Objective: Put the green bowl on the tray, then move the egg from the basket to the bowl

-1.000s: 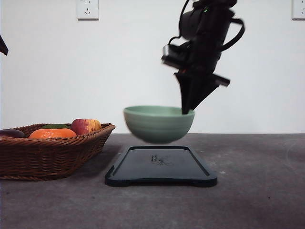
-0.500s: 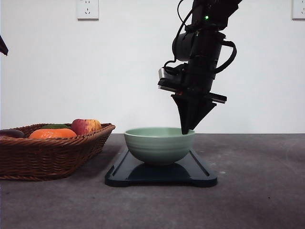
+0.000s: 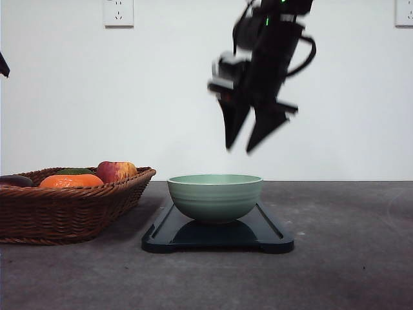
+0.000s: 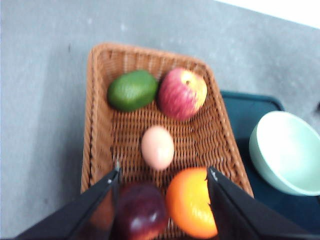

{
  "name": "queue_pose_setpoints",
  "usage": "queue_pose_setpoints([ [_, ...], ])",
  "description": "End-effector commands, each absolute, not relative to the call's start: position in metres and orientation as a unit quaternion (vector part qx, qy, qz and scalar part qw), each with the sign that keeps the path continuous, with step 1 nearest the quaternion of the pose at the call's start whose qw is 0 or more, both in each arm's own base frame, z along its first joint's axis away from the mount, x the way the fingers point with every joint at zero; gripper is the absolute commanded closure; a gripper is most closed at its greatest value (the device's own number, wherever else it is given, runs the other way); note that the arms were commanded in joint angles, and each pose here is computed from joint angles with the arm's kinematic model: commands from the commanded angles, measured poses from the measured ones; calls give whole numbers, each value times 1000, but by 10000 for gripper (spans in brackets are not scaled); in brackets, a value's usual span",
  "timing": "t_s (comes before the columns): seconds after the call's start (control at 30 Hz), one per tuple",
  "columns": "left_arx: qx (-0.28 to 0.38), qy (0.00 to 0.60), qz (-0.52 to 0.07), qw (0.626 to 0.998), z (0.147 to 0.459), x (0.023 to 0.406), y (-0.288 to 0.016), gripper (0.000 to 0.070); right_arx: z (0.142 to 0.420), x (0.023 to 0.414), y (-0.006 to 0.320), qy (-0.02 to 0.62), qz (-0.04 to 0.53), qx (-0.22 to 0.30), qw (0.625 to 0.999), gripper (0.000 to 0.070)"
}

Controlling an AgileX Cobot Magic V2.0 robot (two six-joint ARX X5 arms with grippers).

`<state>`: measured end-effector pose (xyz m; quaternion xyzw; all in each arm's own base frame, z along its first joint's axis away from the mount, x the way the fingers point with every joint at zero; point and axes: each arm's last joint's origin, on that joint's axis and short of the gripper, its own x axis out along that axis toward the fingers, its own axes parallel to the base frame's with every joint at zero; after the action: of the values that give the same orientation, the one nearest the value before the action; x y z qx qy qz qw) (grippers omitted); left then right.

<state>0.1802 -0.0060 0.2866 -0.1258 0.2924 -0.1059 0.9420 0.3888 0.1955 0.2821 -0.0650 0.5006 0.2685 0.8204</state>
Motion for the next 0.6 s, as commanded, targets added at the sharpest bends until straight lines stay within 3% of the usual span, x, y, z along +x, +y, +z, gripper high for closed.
queue_pose_setpoints([
  [0.0,-126,287,-108,943,292,182,-6,359,291,384,197,485,272,-61,829,433],
  [0.2,-126,289,-107,943,292,181,-6,359,286,365,180,460,274,-51,843,433],
  [0.57,-126,290,-107,943,292,181,-6,359,269,293,141,371,287,-34,882,434],
])
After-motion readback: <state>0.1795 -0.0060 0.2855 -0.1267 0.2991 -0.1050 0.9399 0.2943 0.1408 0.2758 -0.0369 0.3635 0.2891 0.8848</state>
